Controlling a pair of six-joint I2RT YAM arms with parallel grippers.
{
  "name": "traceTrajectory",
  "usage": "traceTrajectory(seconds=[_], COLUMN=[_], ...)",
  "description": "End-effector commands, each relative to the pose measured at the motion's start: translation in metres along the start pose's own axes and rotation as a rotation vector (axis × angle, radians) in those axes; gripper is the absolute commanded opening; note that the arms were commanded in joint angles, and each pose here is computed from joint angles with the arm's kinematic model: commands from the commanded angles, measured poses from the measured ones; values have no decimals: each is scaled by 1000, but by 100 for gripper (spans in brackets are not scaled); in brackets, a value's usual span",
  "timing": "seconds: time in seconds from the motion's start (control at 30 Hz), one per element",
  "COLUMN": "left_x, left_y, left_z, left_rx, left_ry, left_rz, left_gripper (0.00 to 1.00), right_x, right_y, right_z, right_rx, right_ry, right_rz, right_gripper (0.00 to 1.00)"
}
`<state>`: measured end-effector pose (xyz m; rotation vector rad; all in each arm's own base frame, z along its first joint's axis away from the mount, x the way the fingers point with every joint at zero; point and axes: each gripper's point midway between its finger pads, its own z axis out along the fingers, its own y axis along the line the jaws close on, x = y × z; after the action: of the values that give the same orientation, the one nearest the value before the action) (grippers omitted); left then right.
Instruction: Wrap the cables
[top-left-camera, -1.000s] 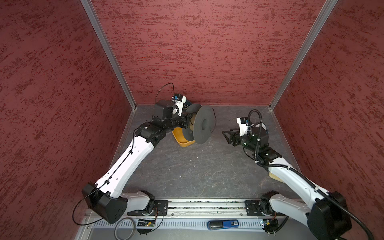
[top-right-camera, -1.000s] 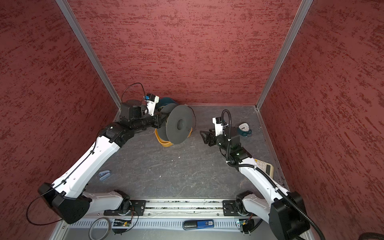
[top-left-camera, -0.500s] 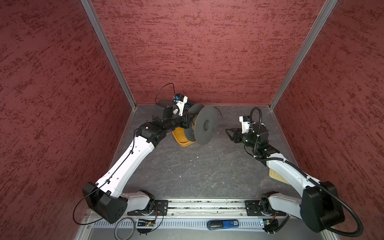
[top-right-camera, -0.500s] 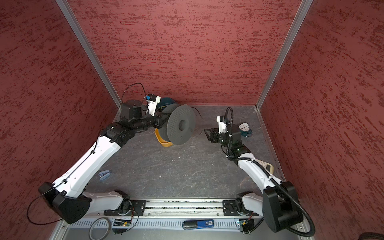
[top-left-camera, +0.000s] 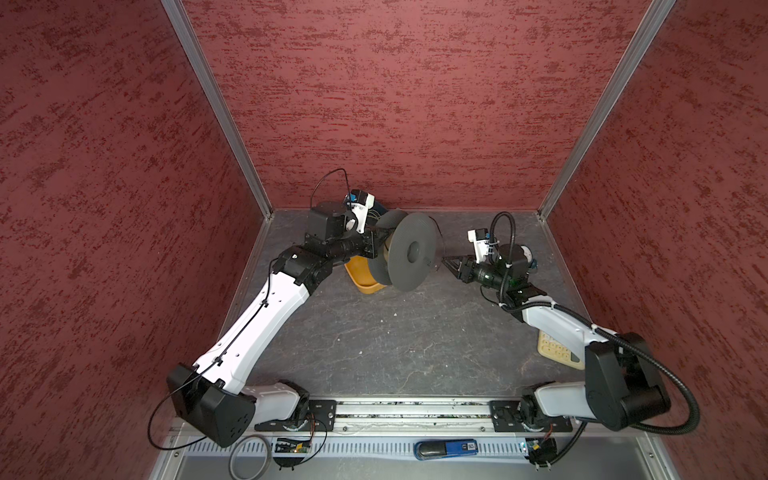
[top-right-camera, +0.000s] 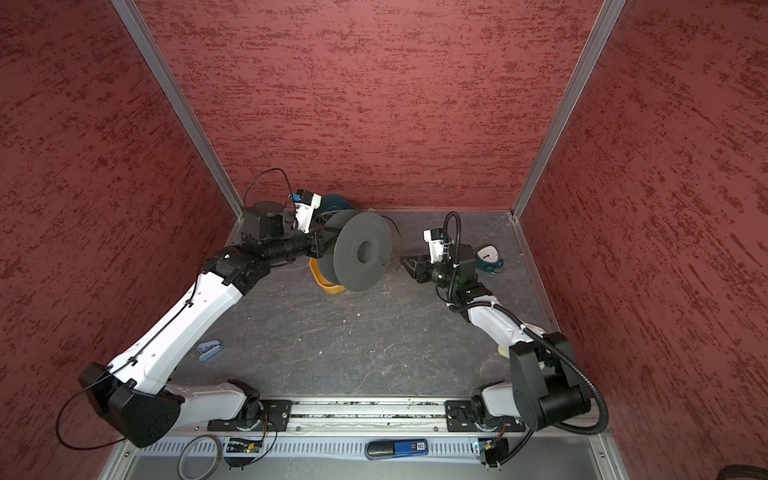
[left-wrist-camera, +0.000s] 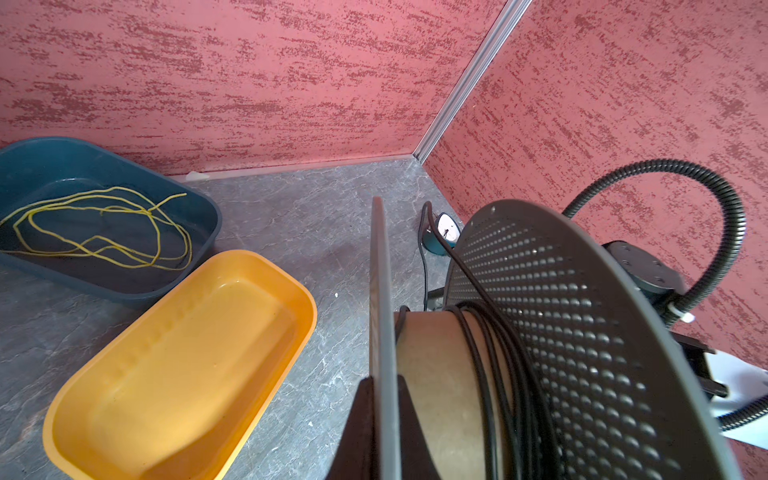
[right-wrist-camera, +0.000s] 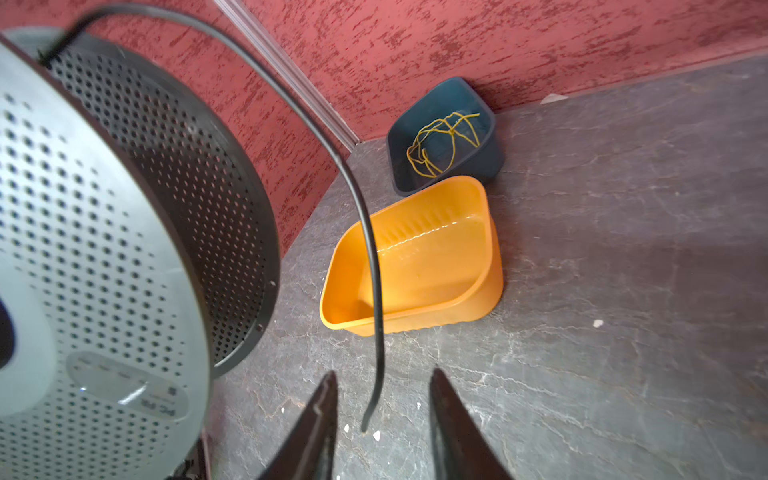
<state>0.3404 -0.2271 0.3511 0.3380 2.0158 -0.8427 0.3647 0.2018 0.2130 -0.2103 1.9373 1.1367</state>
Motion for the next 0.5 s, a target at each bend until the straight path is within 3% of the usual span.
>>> traceTrajectory(seconds=[0.0,0.2,0.33,0.43,0.47], left_x=[-27,-27,-27,-28,-29], left_y=[-17,-17,-16,-13,-12], left_z=[-9,-7,-6,-7,-6], left_rx=[74,86,85,87,95], left_ry=[-99,-98,-96,-103,-106], left_rz=[17,6,2,-10,-22], left_gripper=[0,0,0,0,0], right_x=[-20,-21,-19,-17,-15], right_y=[17,17,14,11,11], right_z=[3,9,13,12,11], right_rx=[-82,-122,-125,-115,-114], right_ry=[-42,-45,-42,-46,-46], right_rz=[-26,-3,10,13,18], right_gripper=[28,26,15,0,0])
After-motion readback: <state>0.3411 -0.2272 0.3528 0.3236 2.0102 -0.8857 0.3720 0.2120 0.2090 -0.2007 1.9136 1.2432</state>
